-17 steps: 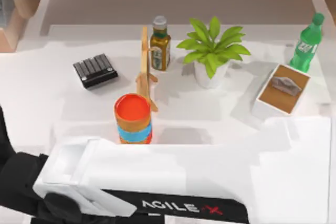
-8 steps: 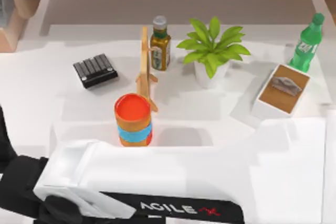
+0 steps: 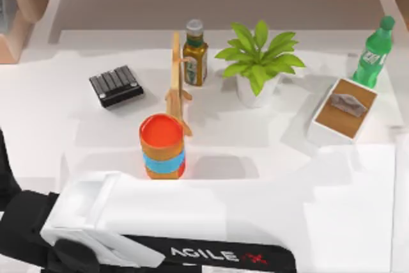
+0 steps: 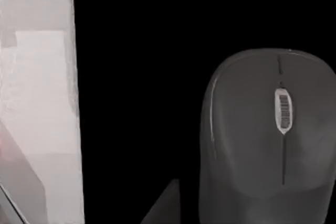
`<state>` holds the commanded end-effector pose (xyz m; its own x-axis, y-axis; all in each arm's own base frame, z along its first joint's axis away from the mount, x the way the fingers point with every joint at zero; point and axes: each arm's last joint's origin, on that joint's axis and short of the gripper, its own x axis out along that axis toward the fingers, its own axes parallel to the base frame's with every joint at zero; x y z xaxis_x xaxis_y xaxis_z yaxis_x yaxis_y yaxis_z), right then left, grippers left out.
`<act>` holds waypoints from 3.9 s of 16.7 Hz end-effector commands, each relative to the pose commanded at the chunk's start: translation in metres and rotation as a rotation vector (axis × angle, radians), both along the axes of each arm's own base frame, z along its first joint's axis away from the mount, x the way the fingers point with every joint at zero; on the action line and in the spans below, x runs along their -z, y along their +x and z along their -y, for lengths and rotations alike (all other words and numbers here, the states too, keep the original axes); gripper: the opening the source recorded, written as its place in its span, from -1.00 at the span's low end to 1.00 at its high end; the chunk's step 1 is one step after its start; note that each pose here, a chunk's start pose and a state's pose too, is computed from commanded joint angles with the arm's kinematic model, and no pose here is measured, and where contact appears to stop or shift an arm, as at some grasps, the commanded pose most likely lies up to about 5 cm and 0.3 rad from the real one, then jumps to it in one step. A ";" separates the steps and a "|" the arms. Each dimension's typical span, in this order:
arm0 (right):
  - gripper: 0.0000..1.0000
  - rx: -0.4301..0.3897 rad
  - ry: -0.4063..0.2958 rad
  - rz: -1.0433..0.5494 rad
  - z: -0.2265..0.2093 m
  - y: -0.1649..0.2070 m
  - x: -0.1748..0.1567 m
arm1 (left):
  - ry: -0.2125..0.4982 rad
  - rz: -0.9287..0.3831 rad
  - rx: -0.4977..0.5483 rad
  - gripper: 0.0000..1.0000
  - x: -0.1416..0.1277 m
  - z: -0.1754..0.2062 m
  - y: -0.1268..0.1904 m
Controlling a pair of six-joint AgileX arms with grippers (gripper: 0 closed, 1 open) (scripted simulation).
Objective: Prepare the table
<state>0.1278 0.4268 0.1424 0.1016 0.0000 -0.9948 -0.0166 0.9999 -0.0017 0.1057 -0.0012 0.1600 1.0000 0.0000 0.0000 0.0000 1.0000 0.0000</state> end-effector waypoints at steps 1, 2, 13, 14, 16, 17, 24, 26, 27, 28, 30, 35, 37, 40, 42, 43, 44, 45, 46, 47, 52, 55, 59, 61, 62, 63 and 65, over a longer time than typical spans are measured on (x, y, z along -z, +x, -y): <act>0.96 0.000 0.000 0.000 0.000 0.000 0.000 | 0.000 0.000 0.000 1.00 0.000 0.000 0.000; 1.00 0.000 0.000 0.000 0.000 0.000 0.000 | 0.000 0.000 0.000 1.00 0.000 0.000 0.000; 1.00 -0.004 0.009 0.003 0.002 0.002 -0.004 | 0.000 0.000 0.000 1.00 0.000 0.000 0.000; 1.00 -0.016 0.024 0.008 0.005 0.002 -0.012 | 0.000 0.000 0.000 1.00 0.000 0.000 0.000; 1.00 -0.048 0.067 0.023 0.014 0.005 -0.032 | 0.000 0.000 0.000 1.00 0.000 0.000 0.000; 1.00 -0.068 0.093 0.034 0.021 0.006 -0.044 | 0.000 0.000 0.000 1.00 0.000 0.000 0.000; 1.00 -0.188 0.333 0.192 0.117 0.029 -0.132 | 0.000 0.000 0.000 1.00 0.000 0.000 0.000; 1.00 -0.206 0.395 0.264 0.153 0.034 -0.147 | 0.000 0.000 0.000 1.00 0.000 0.000 0.000; 1.00 -0.213 0.422 0.304 0.172 0.035 -0.152 | 0.000 0.000 0.000 1.00 0.000 0.000 0.000; 1.00 -0.214 0.444 0.346 0.190 0.037 -0.155 | 0.000 0.000 0.000 1.00 0.000 0.000 0.000; 1.00 -0.213 0.480 0.434 0.225 0.037 -0.157 | 0.000 0.000 0.000 1.00 0.000 0.000 0.000; 1.00 -0.165 0.515 0.673 0.299 0.032 -0.144 | 0.000 0.000 0.000 1.00 0.000 0.000 0.000; 1.00 -0.133 0.511 0.771 0.323 0.029 -0.135 | 0.000 0.000 0.000 1.00 0.000 0.000 0.000; 1.00 -0.073 0.495 0.909 0.352 0.024 -0.119 | 0.000 0.000 0.000 1.00 0.000 0.000 0.000; 1.00 -0.029 0.479 0.995 0.368 0.022 -0.108 | 0.000 0.000 0.000 1.00 0.000 0.000 0.000; 1.00 -0.004 0.473 1.033 0.375 0.022 -0.102 | 0.000 0.000 0.000 1.00 0.000 0.000 0.000; 1.00 0.019 0.465 1.071 0.382 0.021 -0.096 | 0.000 0.000 0.000 1.00 0.000 0.000 0.000; 1.00 0.046 0.461 1.102 0.388 0.022 -0.090 | 0.000 0.000 0.000 1.00 0.000 0.000 0.000; 1.00 0.073 0.456 1.132 0.394 0.023 -0.085 | 0.000 0.000 0.000 1.00 0.000 0.000 0.000; 1.00 0.100 0.453 1.159 0.400 0.024 -0.079 | 0.000 0.000 0.000 1.00 0.000 0.000 0.000; 1.00 0.258 0.474 1.261 0.428 0.030 -0.055 | 0.000 0.000 0.000 1.00 0.000 0.000 0.000; 1.00 0.369 0.521 1.291 0.446 0.034 -0.042 | 0.000 0.000 0.000 1.00 0.000 0.000 0.000; 1.00 0.540 0.624 1.277 0.471 0.037 -0.021 | 0.000 0.000 0.000 1.00 0.000 0.000 0.000; 1.00 0.633 0.694 1.255 0.483 0.038 -0.011 | 0.000 0.000 0.000 1.00 0.000 0.000 0.000; 1.00 0.678 0.731 1.248 0.489 0.039 -0.008 | 0.000 0.000 0.000 1.00 0.000 0.000 0.000; 1.00 0.723 0.769 1.241 0.496 0.041 -0.005 | 0.000 0.000 0.000 1.00 0.000 0.000 0.000; 1.00 0.808 0.846 1.231 0.510 0.044 -0.001 | 0.000 0.000 0.000 1.00 0.000 0.000 0.000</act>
<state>0.1721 -0.0833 0.1438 0.9965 0.0152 -0.0816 0.0643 0.4801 0.8749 0.1057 -0.0012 0.1600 1.0000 0.0000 0.0000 0.0000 1.0000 0.0000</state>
